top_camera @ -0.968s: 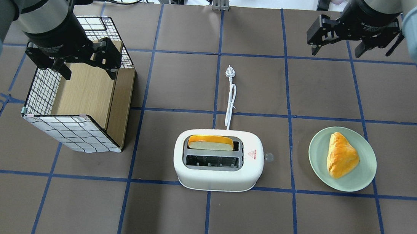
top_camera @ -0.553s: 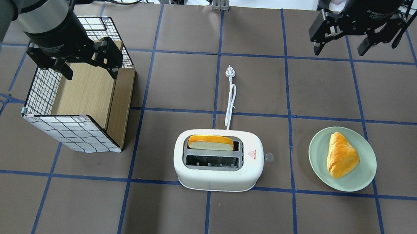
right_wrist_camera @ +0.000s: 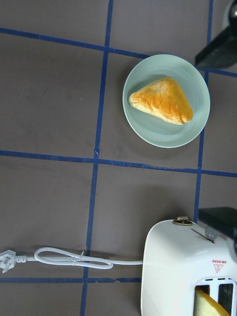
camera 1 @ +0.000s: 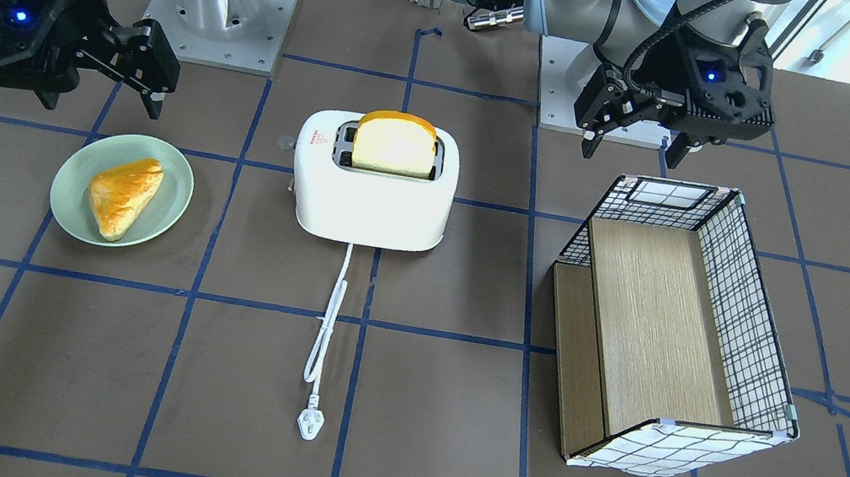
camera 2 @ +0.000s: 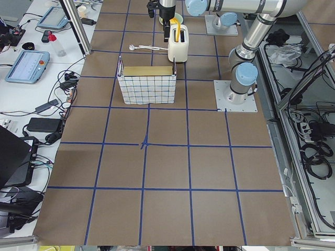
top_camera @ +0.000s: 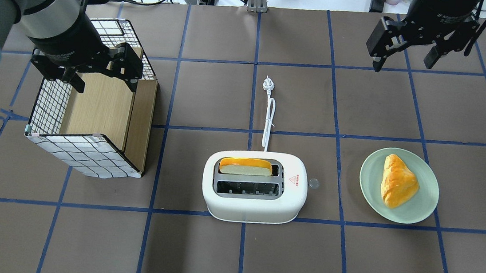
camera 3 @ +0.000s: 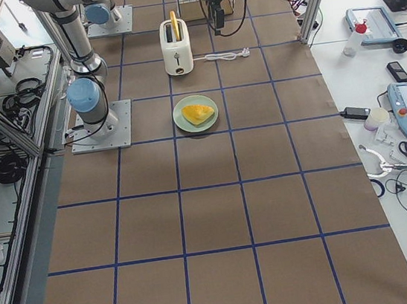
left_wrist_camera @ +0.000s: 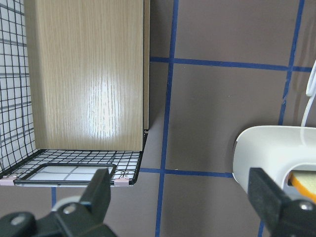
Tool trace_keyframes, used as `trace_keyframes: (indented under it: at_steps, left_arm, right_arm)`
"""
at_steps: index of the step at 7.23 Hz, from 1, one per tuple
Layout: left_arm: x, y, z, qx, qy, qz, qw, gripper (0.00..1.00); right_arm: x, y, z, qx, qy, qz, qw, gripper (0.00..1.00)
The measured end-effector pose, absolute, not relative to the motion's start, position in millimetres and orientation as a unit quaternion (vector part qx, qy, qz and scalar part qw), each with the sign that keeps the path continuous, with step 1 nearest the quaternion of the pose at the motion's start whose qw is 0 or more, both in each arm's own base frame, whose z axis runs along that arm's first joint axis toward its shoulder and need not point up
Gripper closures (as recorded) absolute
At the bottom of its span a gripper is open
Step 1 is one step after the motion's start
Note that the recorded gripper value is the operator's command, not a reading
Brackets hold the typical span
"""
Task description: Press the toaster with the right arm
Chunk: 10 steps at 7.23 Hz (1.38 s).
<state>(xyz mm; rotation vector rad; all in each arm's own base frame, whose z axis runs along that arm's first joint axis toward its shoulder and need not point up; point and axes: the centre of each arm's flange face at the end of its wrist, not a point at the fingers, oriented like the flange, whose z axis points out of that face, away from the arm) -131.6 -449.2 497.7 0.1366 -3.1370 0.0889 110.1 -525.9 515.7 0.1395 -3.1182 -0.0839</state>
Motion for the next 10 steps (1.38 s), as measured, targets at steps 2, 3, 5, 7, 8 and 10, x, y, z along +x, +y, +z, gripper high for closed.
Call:
trace_keyframes:
  at_steps: [2,3,5,7,8,10]
  left_arm:
    - [-131.6,-449.6,497.8,0.043,-0.999,0.028,0.000,0.00]
    - [-131.5,-449.7,497.9,0.044,-0.999,0.029,0.000,0.00]
    - [-131.5,-449.8,497.9,0.044,-0.999,0.029,0.000,0.00]
    - [-131.5,-449.8,497.8,0.043,-0.999,0.028,0.000,0.00]
    - [-131.5,-449.8,497.9,0.043,-0.999,0.029,0.000,0.00]
    - [-131.5,-449.8,498.0,0.043,-0.999,0.029,0.000,0.00]
  right_arm:
    - [114.9,-523.0,515.6,0.005,-0.999,-0.034,0.009,0.00]
    - [116.4,-522.2,512.2,0.007,-0.999,-0.037,0.009,0.00]
    - [117.4,-521.3,504.3,0.031,-0.999,-0.031,0.008,0.00]
    - [118.0,-516.6,496.3,0.035,-0.999,-0.012,0.009,0.00]
    - [118.1,-516.9,496.0,0.036,-0.999,-0.001,0.010,0.00]
    - [118.2,-518.2,496.5,0.035,-0.999,0.009,0.010,0.00]
